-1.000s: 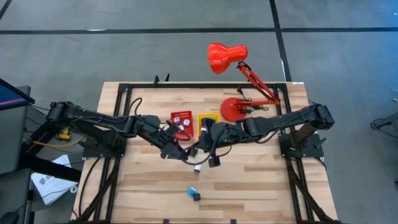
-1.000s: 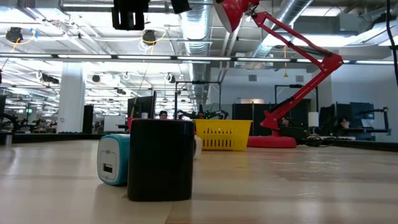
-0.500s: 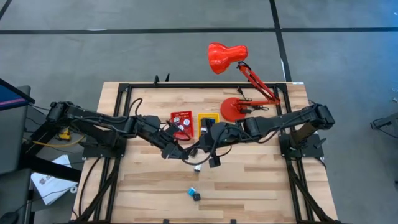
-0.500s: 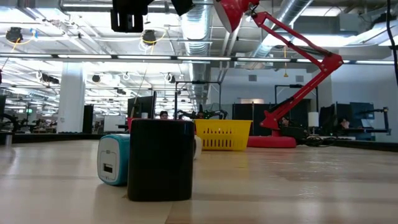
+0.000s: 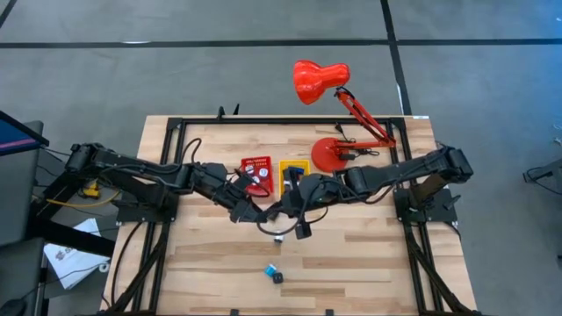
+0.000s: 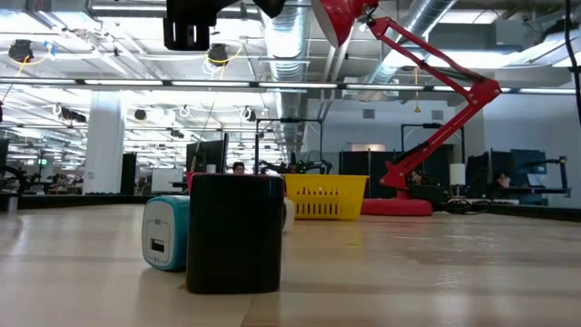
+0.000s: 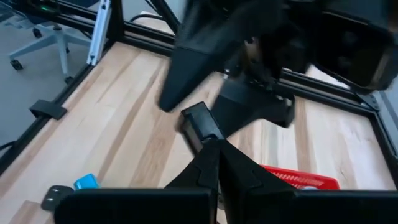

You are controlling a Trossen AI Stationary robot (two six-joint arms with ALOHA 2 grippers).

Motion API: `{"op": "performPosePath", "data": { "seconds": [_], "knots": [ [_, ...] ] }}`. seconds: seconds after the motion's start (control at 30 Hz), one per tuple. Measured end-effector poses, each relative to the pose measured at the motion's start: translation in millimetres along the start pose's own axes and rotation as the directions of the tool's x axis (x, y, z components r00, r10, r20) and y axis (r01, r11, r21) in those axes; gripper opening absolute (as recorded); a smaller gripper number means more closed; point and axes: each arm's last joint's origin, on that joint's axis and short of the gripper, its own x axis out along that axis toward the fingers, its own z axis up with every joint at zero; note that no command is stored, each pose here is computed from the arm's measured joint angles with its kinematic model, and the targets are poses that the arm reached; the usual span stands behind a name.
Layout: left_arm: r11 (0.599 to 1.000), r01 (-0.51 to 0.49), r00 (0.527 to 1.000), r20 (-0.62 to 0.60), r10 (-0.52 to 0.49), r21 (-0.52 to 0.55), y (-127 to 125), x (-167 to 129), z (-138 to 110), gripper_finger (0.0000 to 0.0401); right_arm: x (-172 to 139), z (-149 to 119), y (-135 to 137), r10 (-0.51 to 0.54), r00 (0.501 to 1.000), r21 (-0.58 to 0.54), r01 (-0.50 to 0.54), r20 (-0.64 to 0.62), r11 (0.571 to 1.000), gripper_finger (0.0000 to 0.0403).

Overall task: Pick & Place Office items
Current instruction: Put the black digital timer into the yellow basket

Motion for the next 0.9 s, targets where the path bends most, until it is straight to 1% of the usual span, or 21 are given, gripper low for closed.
{"op": "performPosePath", "data": {
  "seconds": [0.27, 0.43, 0.9],
  "knots": [
    [1.0, -0.002, 1.0, 0.025, 0.002, 0.0, 1.8, -1.2, 4.9, 0.025, 0.0, -0.3, 1.4, 0.011, 1.0, -0.002, -0.011, -0.003, 1.0, 0.0],
    [1.0, 0.007, 1.0, 0.005, -0.007, 0.0, 1.6, -1.1, 4.0, 0.0245, 0.1, -0.4, 1.2, 0.01, 1.0, -0.002, -0.01, -0.004, 1.0, 0.0],
    [1.0, -0.001, 1.0, -0.01, 0.001, -0.004, 2.5, -1.0, 2.8, 0.0184, 0.0, -0.3, 0.5, 0.004, 1.0, -0.001, -0.004, -0.004, 1.0, 0.0]
  ]
}}
